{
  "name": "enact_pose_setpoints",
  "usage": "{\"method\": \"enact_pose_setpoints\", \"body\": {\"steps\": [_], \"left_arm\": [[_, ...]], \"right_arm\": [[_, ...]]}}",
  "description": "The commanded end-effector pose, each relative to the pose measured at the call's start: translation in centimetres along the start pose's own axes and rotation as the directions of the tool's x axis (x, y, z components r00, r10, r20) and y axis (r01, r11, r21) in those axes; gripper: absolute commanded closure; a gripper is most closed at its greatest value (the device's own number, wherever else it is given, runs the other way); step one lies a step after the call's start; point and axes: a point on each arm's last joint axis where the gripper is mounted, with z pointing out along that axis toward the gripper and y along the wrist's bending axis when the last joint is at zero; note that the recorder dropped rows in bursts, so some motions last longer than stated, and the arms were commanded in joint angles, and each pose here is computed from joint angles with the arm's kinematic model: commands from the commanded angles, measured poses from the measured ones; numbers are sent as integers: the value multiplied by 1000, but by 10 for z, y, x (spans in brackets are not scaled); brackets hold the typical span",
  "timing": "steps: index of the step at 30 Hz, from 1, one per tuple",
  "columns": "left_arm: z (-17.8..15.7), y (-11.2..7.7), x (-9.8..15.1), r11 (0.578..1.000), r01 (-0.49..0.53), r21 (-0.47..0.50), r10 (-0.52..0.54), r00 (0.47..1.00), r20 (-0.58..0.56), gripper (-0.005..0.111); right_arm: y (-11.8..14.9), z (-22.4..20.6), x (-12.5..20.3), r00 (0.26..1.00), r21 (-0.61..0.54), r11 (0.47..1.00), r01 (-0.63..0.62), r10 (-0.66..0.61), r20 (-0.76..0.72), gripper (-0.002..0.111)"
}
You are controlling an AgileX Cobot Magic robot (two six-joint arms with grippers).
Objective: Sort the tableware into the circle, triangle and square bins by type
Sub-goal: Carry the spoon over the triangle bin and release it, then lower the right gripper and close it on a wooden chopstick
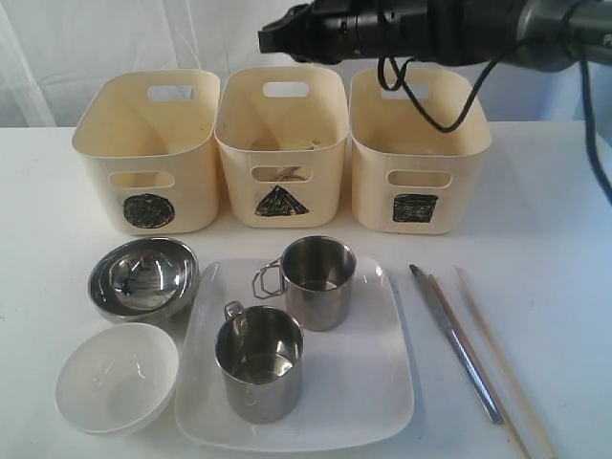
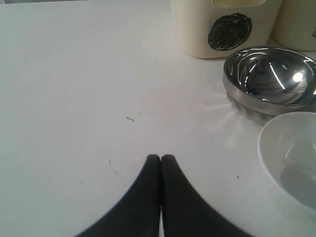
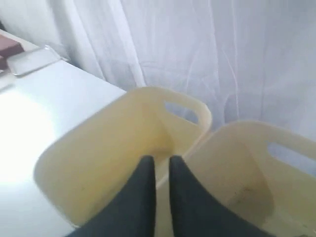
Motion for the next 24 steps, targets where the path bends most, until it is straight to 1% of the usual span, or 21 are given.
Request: {"method": "enact_pose_setpoints", "body": {"steps": [1, 3, 6, 9, 12, 16, 17, 18, 19, 20, 21, 22, 23, 24], "left_arm": [[0, 0, 1, 1000, 5, -2, -5, 1000, 3, 107], [0, 0, 1, 1000, 5, -2, -5, 1000, 3, 107], [0, 0, 1, 1000, 5, -2, -5, 1000, 3, 107], [0, 0, 1, 1000, 5, -2, -5, 1000, 3, 107], [0, 0, 1, 1000, 5, -2, -5, 1000, 3, 107], [0, 0, 1, 1000, 5, -2, -5, 1000, 3, 107], [0, 0, 1, 1000, 5, -2, -5, 1000, 3, 107], [0, 0, 1, 1000, 5, -2, -5, 1000, 3, 107], [0, 0, 1, 1000, 5, -2, -5, 1000, 3, 107], [0, 0, 1, 1000, 5, -2, -5, 1000, 3, 107], [0, 0, 1, 1000, 5, -2, -5, 1000, 3, 107], [0, 0, 1, 1000, 5, -2, -5, 1000, 3, 107], [0, 0, 1, 1000, 5, -2, -5, 1000, 3, 107], [0, 0, 1, 1000, 5, -2, -5, 1000, 3, 107]], "right_arm": [[22, -25, -25, 1000, -98, 995, 1, -2, -7, 108], [29, -33, -27, 997, -121, 993, 14, -22, -69, 108], [36, -49, -16, 974, -125, 992, 24, -52, -222, 108], [39, -69, 3, 935, -47, 998, 39, -53, -351, 108], [44, -97, 24, 903, 52, 999, 13, 11, -430, 108], [60, -141, 47, 844, 163, 985, -51, 129, -521, 108], [65, -151, 51, 821, 182, 981, -68, 158, -549, 108], [71, -169, 60, 772, 215, 974, -72, 191, -606, 108], [73, -178, 65, 748, 236, 970, -61, 201, -632, 108], [74, -191, 73, 701, 285, 958, -40, 230, -675, 108], [74, -197, 78, 672, 323, 946, -35, 261, -693, 108], [72, -206, 90, 604, 381, 924, -15, 312, -733, 108], [71, -210, 96, 565, 387, 922, 18, 310, -764, 108], [68, -215, 110, 499, 387, 920, 61, 308, -810, 103]]}}
